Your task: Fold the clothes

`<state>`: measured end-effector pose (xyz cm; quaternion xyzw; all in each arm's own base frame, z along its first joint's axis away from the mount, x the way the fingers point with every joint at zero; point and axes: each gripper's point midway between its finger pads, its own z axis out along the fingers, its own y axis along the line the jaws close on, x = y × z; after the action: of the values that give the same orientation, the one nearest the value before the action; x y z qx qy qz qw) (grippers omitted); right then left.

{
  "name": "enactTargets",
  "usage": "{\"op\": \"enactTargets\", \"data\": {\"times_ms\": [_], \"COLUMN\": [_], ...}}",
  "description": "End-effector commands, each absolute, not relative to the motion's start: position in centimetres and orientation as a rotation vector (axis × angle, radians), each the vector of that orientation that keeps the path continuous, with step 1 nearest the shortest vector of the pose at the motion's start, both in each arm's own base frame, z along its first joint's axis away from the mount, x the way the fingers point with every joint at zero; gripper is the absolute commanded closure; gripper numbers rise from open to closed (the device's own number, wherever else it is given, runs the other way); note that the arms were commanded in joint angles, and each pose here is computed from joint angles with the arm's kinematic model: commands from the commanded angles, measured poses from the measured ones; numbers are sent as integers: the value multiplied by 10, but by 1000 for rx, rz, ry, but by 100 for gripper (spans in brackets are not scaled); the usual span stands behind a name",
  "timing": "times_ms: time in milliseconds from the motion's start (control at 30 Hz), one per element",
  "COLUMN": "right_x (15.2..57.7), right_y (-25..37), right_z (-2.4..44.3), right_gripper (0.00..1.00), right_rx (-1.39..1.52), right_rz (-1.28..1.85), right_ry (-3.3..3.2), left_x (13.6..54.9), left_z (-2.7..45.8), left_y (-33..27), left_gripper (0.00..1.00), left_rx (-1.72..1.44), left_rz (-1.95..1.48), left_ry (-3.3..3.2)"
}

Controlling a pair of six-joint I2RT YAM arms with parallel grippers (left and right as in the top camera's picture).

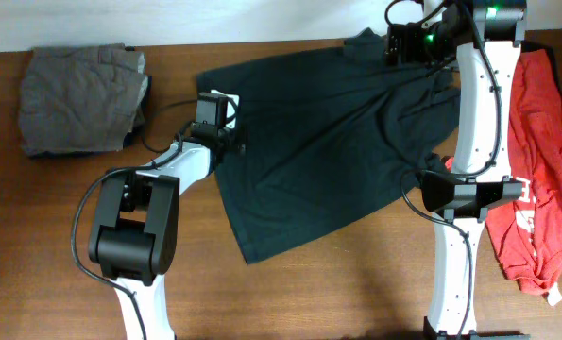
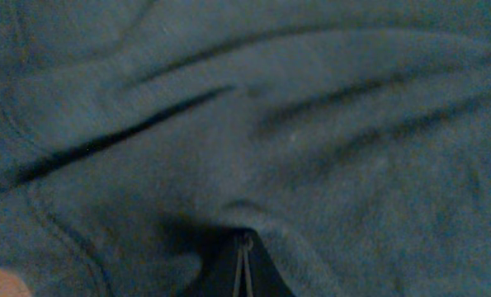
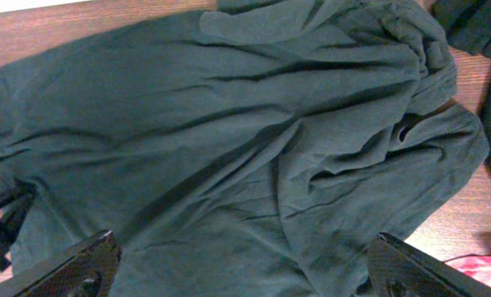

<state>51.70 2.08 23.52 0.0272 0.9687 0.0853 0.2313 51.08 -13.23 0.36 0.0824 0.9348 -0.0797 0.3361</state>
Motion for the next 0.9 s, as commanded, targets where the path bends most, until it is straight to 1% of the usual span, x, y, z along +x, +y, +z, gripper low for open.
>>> {"op": "enactTargets", "data": {"times_ms": [0, 267, 433, 467, 500, 567, 633, 667, 733, 767, 800, 867], "right_x": [512, 512, 512, 512, 512, 512, 512, 513, 513, 512, 512, 511], "right_y": [19, 18, 13, 13, 13, 12, 9, 5, 5, 5, 5, 4], "right_z": [256, 256, 255, 255, 255, 255, 255, 255, 255, 256, 257, 261], "right_gripper": [0, 0, 0, 0, 0, 0, 0, 0, 1, 1, 1, 1], "right_rx": [68, 70, 79, 79, 80, 82, 90, 97, 98, 98, 98, 99], "right_rz": [214, 206, 174, 174, 173, 169, 141, 116, 115, 114, 114, 114], "right_ry": [2620, 2620, 2621, 2621, 2621, 2621, 2621, 2619, 2617, 2616, 2614, 2608], "left_x": [503, 532, 555, 561, 565, 574, 584, 591, 597, 599, 600, 600], "left_z": [-49, -62, -45, -38, -33, -22, -11, -3, 8, 14, 22, 37], "left_y": [-90, -33, 8, 15, 20, 26, 26, 19, 6, -2, -12, -28], "left_gripper": [97, 96, 91, 85, 76, 67, 52, 36, 16, 3, 1, 1], "left_rx": [201, 120, 44, 24, 13, -2, -4, 10, 39, 58, 81, 116], "left_rz": [-16, 113, 154, 159, 163, 168, 167, 149, 115, 96, 73, 45], "left_ry": [2524, 2420, 2301, 2265, 2241, 2200, 2175, 2166, 2172, 2179, 2189, 2211]}}
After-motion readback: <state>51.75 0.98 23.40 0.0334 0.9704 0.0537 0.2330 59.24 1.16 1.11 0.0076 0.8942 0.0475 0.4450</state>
